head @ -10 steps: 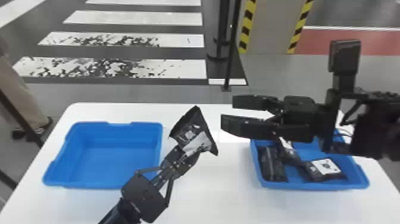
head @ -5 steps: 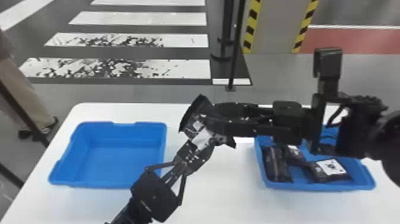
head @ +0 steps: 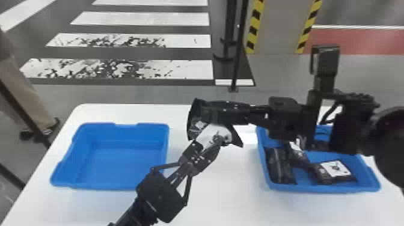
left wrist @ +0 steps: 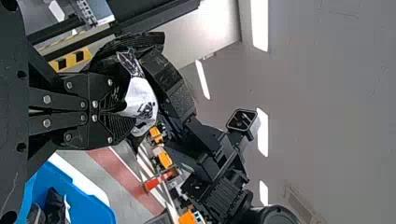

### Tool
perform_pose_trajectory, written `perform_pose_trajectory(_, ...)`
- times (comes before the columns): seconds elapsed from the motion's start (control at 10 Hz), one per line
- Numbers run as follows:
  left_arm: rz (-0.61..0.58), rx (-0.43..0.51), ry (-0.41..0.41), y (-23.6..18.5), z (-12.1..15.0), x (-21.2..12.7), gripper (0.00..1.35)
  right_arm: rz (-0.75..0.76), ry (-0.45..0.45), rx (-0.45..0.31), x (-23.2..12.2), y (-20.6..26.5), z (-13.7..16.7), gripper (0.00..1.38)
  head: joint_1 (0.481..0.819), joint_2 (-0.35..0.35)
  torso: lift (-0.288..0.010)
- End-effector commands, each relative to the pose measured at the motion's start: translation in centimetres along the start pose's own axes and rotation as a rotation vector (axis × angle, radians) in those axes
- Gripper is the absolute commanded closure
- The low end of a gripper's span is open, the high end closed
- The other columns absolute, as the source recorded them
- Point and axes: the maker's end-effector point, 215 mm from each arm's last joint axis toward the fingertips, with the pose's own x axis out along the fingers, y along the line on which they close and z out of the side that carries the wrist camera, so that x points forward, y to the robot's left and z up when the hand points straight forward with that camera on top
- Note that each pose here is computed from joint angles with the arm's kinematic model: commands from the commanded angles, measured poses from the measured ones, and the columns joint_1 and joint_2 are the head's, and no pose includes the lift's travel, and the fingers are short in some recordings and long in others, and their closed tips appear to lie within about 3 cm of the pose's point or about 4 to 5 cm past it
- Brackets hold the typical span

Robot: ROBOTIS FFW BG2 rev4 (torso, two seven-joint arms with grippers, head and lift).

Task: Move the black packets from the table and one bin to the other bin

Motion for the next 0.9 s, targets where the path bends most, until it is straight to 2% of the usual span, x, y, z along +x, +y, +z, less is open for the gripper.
perform_pose_trajectory(0.0,0.000,0.005,0.006,0.1,-0.2,0.0,1.21,0.032,-0.012,0.019,0.4,0.7,-0.2,1.10,0.695,0.006,-0.110)
perform_pose_trajectory(0.1,-0.009,0.010,0.016,-0.2,-0.7,-0.1,1.21,0.042,-0.011,0.010,0.6,1.3,0.0,1.16,0.695,0.009,-0.110)
perform_pose_trajectory(0.7,0.003,0.004,0.034,-0.3,-1.7,-0.6,1.20,0.093,-0.064,-0.013,1.0,3.2,1.2,1.17,0.695,0.034,-0.110)
perform_pose_trajectory(0.8,0.024,-0.004,0.038,-0.2,-2.2,-0.9,0.97,0.078,-0.081,-0.031,0.6,3.1,1.9,1.17,0.695,0.037,-0.110)
